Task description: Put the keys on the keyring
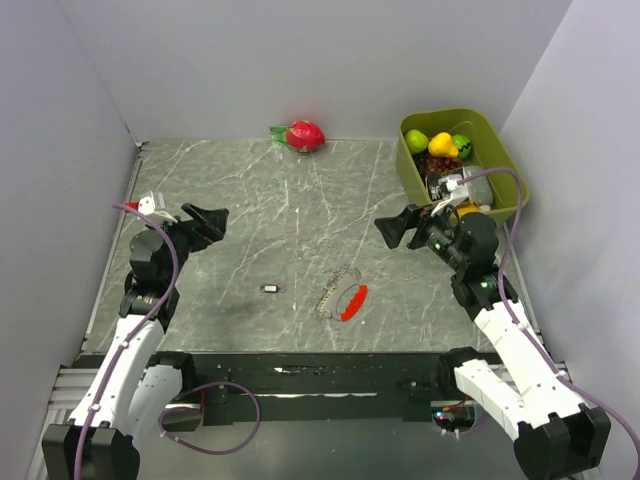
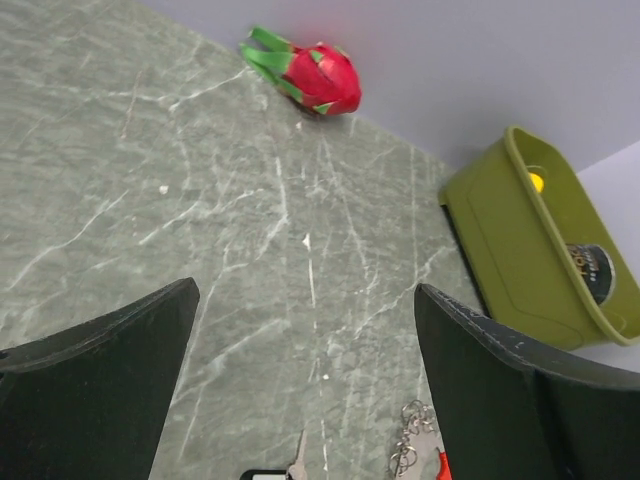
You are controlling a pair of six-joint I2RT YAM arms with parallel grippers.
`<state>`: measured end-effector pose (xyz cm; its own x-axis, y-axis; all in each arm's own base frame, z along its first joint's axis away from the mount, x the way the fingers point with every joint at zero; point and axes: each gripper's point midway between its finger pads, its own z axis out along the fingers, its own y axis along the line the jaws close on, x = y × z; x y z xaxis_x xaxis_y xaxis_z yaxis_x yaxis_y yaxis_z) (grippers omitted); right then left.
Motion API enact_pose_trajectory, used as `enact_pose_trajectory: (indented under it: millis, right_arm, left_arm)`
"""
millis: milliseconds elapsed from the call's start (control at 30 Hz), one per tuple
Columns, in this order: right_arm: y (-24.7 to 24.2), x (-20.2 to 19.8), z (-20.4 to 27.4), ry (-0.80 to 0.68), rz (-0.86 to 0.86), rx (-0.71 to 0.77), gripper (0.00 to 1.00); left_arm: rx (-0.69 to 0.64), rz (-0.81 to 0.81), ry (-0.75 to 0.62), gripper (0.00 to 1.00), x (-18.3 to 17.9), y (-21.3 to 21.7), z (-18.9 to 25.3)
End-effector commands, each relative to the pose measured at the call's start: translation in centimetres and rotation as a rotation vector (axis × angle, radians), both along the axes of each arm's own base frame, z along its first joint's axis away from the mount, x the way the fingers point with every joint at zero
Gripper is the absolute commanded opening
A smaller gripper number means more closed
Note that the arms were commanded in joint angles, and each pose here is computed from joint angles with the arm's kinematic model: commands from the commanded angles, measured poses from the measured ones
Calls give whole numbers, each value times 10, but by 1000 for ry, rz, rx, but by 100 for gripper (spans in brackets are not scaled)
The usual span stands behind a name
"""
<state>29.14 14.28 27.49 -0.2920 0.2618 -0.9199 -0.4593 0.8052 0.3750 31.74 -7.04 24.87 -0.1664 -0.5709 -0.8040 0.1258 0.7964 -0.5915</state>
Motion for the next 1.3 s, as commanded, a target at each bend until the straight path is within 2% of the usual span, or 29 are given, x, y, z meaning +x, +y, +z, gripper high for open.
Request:
enact_pose_trajectory:
  millis: [0, 167, 333, 467, 600, 700, 967, 1100, 1267]
  right_arm:
    - [0, 2, 0, -14, 8, -13, 100]
    - [1, 3, -24, 63, 8, -28, 100]
    - [8, -2, -37, 120, 43, -11, 100]
    - [16, -5, -49, 145, 30, -51, 100]
    - [28, -14, -72, 209, 23, -118, 100]
    - [43, -24, -95, 260, 57, -147, 100]
    - [58, -37, -168, 451, 69, -214, 96]
    - [59, -39, -194, 517, 60, -232, 93]
    - [55, -43, -205, 573, 30, -229, 89]
  left_arm:
    - [13, 44, -22, 96, -1, 8, 6]
    - [33, 119, 25, 96, -3, 22, -4]
    - [14, 77, 126, 96, 4, 8, -19]
    - [54, 32, 235, 96, 5, -8, -43]
    - [106, -142, 280, 96, -15, -61, -58]
    - [161, -159, 347, 96, -29, -76, -79]
    - [244, -325, 464, 96, -73, -146, -127]
    - [247, -444, 422, 99, -85, -190, -126]
    - [250, -525, 440, 99, -82, -225, -136]
